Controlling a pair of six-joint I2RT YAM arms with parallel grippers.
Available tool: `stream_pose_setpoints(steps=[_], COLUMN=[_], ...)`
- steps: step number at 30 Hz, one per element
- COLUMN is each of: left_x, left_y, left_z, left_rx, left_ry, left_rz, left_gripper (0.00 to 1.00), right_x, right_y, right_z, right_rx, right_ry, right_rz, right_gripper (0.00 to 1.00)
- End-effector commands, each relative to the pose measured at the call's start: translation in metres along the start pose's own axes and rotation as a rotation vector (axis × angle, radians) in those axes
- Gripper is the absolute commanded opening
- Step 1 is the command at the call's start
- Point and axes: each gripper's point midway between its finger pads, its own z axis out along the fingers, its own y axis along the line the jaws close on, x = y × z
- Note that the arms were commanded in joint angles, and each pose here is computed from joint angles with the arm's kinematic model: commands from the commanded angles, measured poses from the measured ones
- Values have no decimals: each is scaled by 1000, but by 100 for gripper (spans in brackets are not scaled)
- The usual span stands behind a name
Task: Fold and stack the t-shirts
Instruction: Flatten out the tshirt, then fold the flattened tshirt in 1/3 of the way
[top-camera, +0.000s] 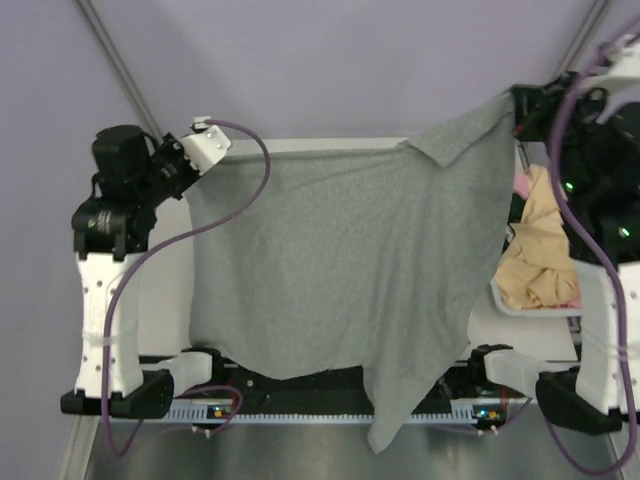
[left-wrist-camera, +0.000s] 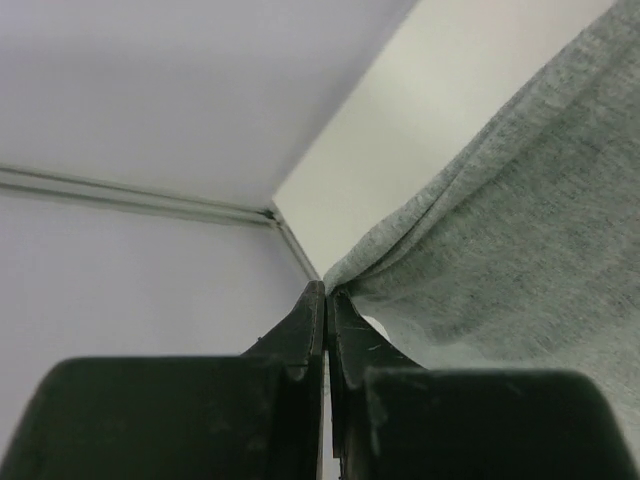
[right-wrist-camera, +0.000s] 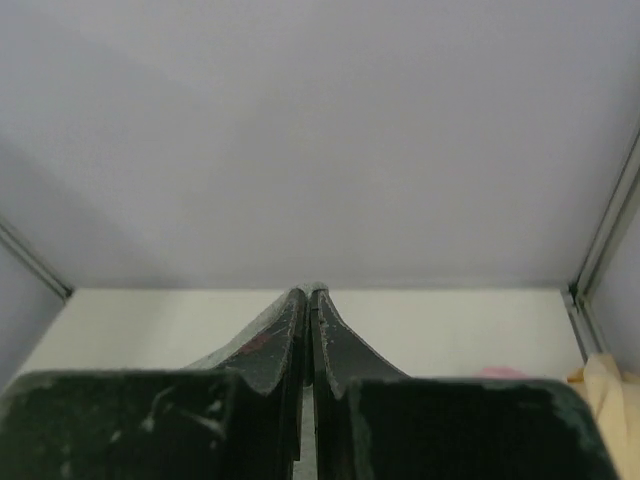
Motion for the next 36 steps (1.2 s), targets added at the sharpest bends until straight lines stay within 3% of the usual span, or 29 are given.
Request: stream_pose_setpoints(steps=[1,7,12,20,26,36], left_x=[55,128,180,209,229,241], left_y=[-20,-67,-83,-106,-107,-100], left_z=[82,190,254,267,255,268], left_rx=[81,250,302,362,342,323], left_ry=[138,303,466,524,570,602], left_rz=[-15,-72,-70,2,123,204], left_gripper=[0,0,0,0,0,0], right_x=[137,294,371,418,428,433], right_y=[-35,-57,-65,-56,-22,6], right_z=[82,141,145,94,41,-2], right_rx=[114,153,183,157,43,-48], right_ry=[299,593,746,900,989,1058], right_rz=[-40,-21,21,126,291,387], right_gripper=[0,0,0,0,0,0])
